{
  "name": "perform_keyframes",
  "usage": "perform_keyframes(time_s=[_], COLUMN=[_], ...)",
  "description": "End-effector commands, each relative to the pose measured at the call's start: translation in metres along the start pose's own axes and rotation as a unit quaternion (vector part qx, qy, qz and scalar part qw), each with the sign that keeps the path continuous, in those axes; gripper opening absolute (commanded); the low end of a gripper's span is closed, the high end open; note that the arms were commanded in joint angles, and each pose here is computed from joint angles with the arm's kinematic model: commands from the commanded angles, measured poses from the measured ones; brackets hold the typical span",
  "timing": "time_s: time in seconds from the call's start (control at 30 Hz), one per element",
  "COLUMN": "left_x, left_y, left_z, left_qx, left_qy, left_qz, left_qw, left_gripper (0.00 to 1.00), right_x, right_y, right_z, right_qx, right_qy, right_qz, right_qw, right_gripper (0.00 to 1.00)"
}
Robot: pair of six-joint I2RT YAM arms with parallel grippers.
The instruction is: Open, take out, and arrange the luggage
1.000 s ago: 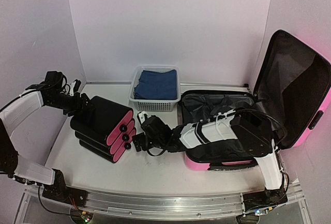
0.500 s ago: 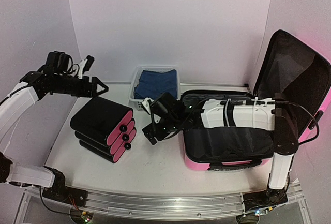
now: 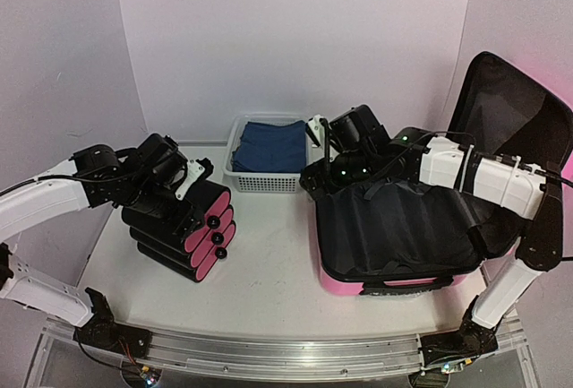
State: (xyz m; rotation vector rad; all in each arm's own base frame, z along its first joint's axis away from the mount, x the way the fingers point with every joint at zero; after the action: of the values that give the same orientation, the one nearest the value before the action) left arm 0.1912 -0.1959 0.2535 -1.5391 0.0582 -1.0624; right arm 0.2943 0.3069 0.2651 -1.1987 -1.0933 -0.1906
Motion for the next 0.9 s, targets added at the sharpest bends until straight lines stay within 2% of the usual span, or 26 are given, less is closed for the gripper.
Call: perform_keyframes(time_s=[0.0, 0.13, 0.27, 0.43, 0.57, 0.73, 0.87], left_x=[-0.018, -0.021, -0.017, 0.004, 0.029, 0.048, 0.071], left_y=[0.015, 0.030, 0.039, 0.056, 0.079, 0.111, 0.112], left_z=[0.014, 0.023, 0.057, 0.108, 0.143, 0.185, 0.198], left_qx=[0.084, 0.133, 0.178, 0.203, 0.194, 0.194, 0.176], left_qy=[0.022, 0.031, -0.018, -0.071, -0.088, -0.109, -0.120], left_qz=[0.060, 0.095, 0.110, 0.078, 0.055, 0.057, 0.019], left_qw=[0.994, 0.986, 0.978, 0.974, 0.976, 0.973, 0.977], left_gripper=[0.74, 0.71, 0.67, 0.64, 0.62, 0.60, 0.63], right_x=[0.011, 0.013, 0.016, 0.018, 0.020, 0.015, 0.005], right_y=[-0.015, -0.019, -0.020, -0.019, -0.020, -0.016, -0.009], right_z=[0.003, 0.002, 0.001, -0.003, -0.012, -0.040, -0.078], right_qx=[0.015, 0.014, 0.008, 0.000, -0.014, -0.036, -0.047], right_qy=[-0.010, -0.011, -0.015, -0.016, -0.010, 0.026, 0.086], right_qz=[-0.029, -0.036, -0.040, -0.040, -0.038, -0.014, 0.016], right_qw=[0.999, 0.999, 0.999, 0.999, 0.999, 0.999, 0.995], right_gripper=[0.98, 0.98, 0.98, 0.98, 0.98, 0.98, 0.98])
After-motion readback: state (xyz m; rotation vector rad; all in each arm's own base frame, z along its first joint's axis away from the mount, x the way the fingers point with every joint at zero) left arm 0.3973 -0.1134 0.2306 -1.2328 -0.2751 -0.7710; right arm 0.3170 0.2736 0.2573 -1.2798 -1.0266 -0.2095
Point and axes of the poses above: each gripper's point midway between its finger pads, its own y axis out along the fingers, its own z axis along the line the jaws close on, x = y × z, the point moved 6 cm from there along -y, back along the fingers, and after that the axes turned 1 degree about y, right-handed, at the moved point
